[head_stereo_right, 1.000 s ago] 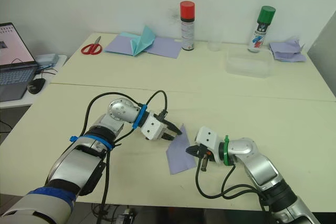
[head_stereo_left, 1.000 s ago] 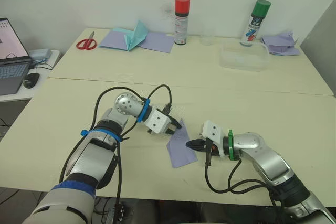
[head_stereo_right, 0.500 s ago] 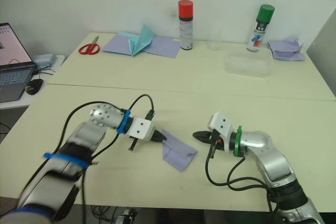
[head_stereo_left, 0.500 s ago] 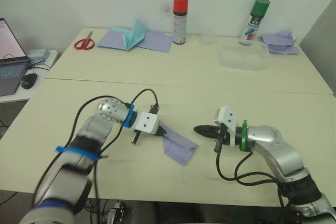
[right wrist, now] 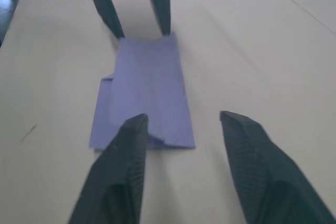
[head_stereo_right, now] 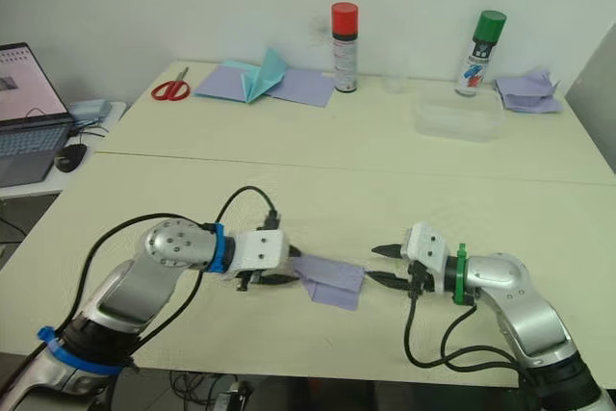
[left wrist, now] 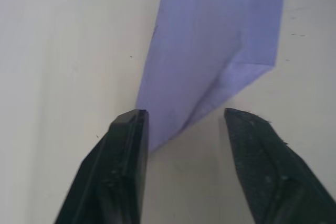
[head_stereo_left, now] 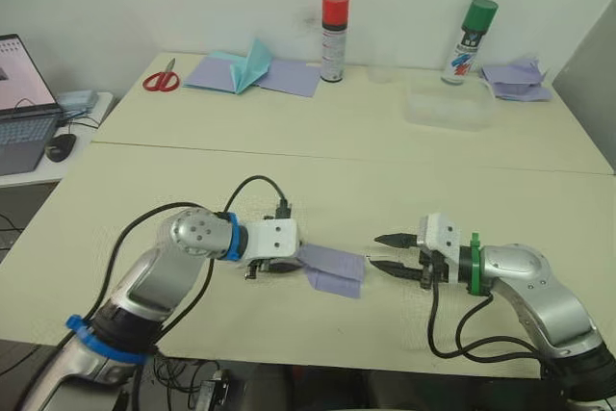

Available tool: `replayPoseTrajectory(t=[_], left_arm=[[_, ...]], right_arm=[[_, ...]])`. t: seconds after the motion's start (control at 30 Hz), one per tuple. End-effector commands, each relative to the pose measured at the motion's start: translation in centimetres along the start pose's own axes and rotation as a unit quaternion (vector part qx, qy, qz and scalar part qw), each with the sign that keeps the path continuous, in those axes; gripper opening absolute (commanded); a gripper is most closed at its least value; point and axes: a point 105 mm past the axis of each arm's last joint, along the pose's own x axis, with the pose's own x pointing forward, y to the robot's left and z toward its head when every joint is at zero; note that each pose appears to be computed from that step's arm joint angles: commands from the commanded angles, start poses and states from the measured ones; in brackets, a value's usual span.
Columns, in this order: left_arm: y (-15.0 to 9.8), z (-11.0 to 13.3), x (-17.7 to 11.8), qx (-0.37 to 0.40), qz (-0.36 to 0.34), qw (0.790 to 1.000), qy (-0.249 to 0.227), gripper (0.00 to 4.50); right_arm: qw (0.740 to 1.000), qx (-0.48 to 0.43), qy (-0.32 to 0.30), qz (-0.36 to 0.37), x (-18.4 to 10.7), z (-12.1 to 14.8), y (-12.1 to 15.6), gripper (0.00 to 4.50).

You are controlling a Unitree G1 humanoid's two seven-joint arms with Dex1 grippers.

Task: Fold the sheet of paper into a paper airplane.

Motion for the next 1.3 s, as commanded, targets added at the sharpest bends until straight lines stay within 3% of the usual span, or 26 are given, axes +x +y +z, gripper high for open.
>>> replayPoseTrajectory(t=[0.03,0.1,0.27,0.4,0.5,0.87,1.0,1.27,1.3], left_arm=[[-0.5,1.0,-2.6,0.021,-0.009,0.999,-0.036,3.87],[-1.2,0.9,-3.6,0.034,-0.019,0.997,-0.059,4.48],[-1.8,1.5,-4.8,0.058,0.0,0.989,-0.138,4.48],[-2.0,0.7,-4.8,0.053,0.025,0.986,-0.156,4.48],[-2.4,0.2,-4.6,0.047,0.031,0.986,-0.154,4.5],[-2.4,1.9,-4.2,0.027,0.06,0.982,-0.176,4.5],[-2.3,1.5,-4.2,0.019,0.062,0.983,-0.172,4.5],[-0.7,1.9,-2.1,-0.001,0.08,0.979,-0.185,4.5],[-0.4,2.1,-1.9,-0.005,0.081,0.979,-0.189,4.5]], right_arm=[[0.998,-0.051,-0.011,0.033,0.1,0.3,1.1,3.81],[0.997,-0.071,-0.014,0.035,0.8,0.1,1.5,4.49],[0.994,-0.096,-0.041,0.032,3.5,0.4,1.6,4.49],[0.994,-0.089,-0.057,0.036,5.5,0.6,1.9,4.49],[0.993,-0.088,-0.068,0.025,6.4,1.0,1.4,3.93],[0.987,-0.139,-0.065,0.044,5.9,0.5,1.2,0.04],[0.979,-0.172,-0.064,0.093,4.7,-0.1,2.0,0.04],[0.978,-0.179,-0.052,0.098,4.7,-1.0,1.7,0.04],[0.978,-0.174,-0.052,0.1,4.6,-1.0,1.8,0.2]])
